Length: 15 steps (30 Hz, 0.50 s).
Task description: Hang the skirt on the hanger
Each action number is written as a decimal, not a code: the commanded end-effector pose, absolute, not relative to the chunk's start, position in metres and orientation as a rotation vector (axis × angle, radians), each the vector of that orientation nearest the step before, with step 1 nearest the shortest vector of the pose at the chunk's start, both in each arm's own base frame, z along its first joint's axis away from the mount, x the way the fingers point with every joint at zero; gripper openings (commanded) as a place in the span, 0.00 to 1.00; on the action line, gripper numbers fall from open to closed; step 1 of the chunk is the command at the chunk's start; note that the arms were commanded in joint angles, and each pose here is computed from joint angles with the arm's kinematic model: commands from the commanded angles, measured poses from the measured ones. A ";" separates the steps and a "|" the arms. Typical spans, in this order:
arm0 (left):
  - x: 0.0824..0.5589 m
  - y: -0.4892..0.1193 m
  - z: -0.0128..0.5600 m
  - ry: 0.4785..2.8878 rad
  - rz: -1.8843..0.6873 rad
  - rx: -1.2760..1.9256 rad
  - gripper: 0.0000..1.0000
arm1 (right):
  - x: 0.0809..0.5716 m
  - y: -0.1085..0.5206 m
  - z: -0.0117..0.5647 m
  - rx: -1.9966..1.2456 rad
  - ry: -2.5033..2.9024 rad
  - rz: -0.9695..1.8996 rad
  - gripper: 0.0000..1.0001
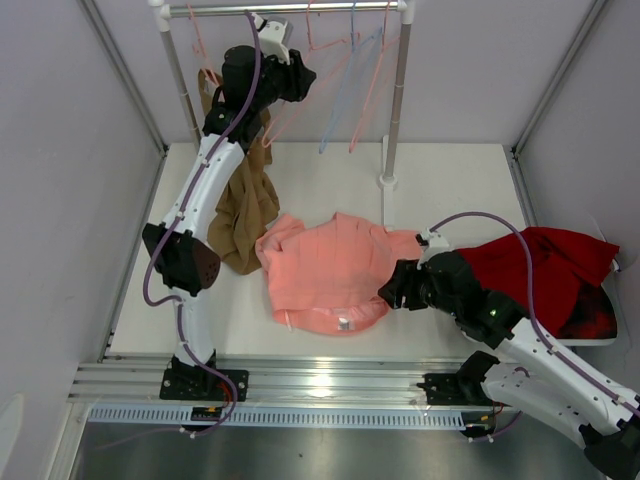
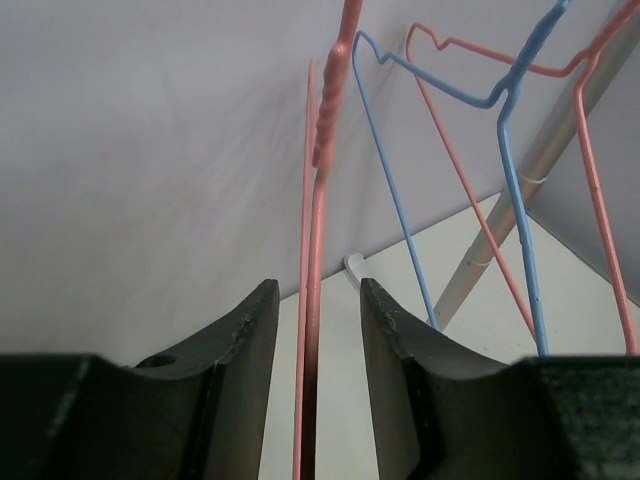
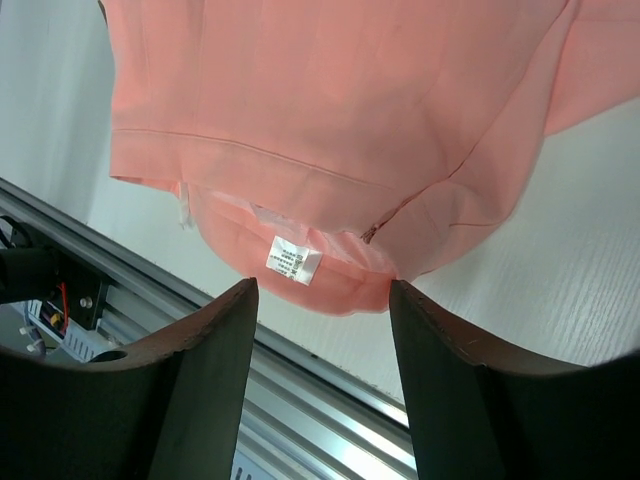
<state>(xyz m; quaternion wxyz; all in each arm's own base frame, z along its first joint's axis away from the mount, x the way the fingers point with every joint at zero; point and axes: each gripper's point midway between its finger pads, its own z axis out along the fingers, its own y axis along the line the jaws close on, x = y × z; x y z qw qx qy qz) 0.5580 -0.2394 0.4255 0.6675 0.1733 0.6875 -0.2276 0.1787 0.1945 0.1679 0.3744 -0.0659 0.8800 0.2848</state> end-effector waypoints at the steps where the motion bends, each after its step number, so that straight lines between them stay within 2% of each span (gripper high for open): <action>1: 0.552 -0.239 0.467 1.438 -0.510 0.379 0.42 | 0.175 0.193 0.164 -0.205 2.259 0.725 0.60; 5: 0.553 -0.238 0.469 1.430 -0.503 0.383 0.41 | 0.176 0.190 0.160 -0.209 2.258 0.713 0.61; 9: 0.554 -0.242 0.468 1.428 -0.506 0.391 0.35 | 0.174 0.192 0.161 -0.223 2.260 0.737 0.61; 15: 0.556 -0.250 0.470 1.411 -0.522 0.396 0.35 | 0.175 0.192 0.161 -0.223 2.262 0.752 0.61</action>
